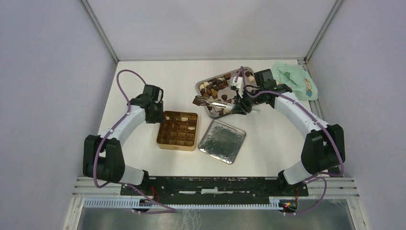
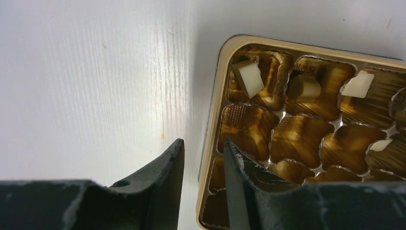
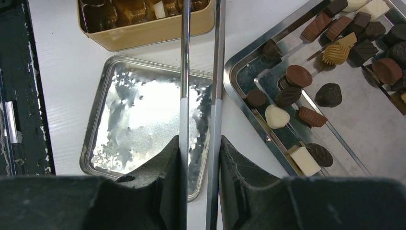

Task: Pack the chocolate
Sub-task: Pick up the packing box from the center of the board.

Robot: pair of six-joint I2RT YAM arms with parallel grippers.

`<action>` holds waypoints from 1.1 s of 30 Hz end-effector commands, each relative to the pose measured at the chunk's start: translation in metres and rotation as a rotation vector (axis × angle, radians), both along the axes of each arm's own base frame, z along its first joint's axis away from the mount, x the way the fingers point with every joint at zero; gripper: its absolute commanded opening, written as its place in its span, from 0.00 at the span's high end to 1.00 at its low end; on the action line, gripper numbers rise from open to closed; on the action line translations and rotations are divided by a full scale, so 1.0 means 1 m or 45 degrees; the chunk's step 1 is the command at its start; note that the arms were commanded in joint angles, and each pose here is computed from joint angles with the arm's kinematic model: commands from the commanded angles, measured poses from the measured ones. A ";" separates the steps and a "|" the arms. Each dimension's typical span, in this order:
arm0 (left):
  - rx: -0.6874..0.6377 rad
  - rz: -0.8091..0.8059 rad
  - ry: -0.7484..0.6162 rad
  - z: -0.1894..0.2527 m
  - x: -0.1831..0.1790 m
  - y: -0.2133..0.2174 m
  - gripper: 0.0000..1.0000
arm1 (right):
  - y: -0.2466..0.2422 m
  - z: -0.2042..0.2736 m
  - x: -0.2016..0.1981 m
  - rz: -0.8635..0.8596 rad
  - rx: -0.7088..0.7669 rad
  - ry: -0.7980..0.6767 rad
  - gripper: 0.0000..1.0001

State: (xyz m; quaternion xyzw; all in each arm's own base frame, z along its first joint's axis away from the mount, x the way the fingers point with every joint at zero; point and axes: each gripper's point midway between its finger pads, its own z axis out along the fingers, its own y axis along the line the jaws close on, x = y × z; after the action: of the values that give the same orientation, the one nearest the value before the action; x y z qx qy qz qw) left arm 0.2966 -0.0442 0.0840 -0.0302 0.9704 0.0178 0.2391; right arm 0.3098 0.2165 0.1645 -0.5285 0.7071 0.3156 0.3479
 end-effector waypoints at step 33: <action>0.037 -0.141 -0.797 0.092 0.016 0.009 0.98 | 0.012 0.073 -0.004 0.095 0.157 -0.175 1.00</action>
State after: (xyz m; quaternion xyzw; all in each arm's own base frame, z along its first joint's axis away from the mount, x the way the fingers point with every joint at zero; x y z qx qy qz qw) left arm 0.2995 -0.0372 0.1434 0.0083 0.8941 0.0015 0.4479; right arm 0.3036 0.2175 0.1780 -0.5302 0.7006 0.3238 0.3510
